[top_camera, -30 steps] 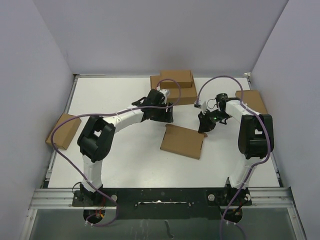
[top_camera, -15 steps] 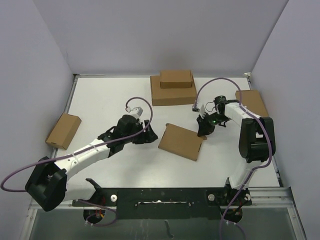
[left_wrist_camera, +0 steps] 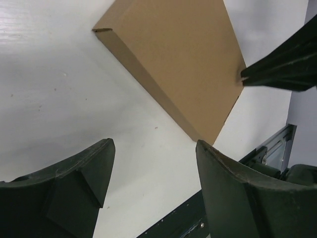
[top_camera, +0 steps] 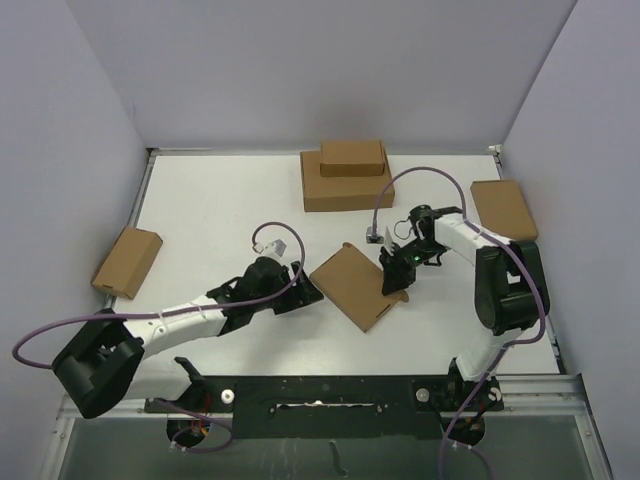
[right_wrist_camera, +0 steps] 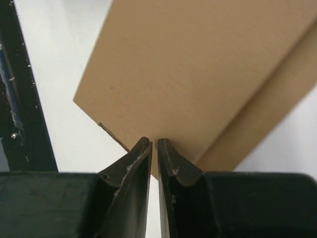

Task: Fold the paper box

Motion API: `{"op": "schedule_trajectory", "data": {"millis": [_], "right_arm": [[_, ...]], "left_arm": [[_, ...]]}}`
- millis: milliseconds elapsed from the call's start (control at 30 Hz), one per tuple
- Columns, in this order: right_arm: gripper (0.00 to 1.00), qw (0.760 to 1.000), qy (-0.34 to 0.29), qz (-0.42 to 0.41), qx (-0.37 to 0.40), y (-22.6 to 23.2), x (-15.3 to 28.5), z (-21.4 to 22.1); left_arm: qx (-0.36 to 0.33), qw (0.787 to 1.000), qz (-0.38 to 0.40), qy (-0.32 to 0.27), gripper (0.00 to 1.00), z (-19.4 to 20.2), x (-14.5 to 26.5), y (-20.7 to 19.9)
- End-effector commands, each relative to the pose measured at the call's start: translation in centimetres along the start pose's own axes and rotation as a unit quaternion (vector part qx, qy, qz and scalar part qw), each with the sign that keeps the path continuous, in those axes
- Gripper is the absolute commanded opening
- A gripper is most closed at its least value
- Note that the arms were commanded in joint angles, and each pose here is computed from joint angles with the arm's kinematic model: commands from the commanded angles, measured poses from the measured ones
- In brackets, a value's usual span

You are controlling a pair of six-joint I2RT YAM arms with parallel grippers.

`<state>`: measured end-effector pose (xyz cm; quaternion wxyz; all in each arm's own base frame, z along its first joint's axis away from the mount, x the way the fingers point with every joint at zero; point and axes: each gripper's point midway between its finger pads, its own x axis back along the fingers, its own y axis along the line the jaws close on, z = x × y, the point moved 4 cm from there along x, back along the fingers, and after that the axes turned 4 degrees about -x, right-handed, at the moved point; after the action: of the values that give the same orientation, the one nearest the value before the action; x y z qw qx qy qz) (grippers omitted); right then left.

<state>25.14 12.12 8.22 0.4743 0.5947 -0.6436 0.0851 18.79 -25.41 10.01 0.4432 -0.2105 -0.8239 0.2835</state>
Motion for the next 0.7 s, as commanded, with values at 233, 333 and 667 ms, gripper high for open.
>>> {"op": "schedule_trajectory", "data": {"millis": [233, 333, 667], "right_arm": [[0.17, 0.991, 0.017, -0.103, 0.084, 6.2, -4.3, -4.2], [0.18, 0.990, -0.018, -0.099, 0.101, 7.1, -3.4, -6.1], [0.01, 0.984, -0.051, 0.171, -0.008, -2.3, 3.7, -3.1]], "left_arm": [[0.005, 0.999, 0.000, -0.036, 0.65, -2.2, -1.5, -0.7], [0.002, 0.999, -0.001, -0.037, 0.65, -2.5, -1.6, -0.9], [0.018, 0.999, 0.011, -0.045, 0.65, -2.6, -1.9, -1.1]]}}
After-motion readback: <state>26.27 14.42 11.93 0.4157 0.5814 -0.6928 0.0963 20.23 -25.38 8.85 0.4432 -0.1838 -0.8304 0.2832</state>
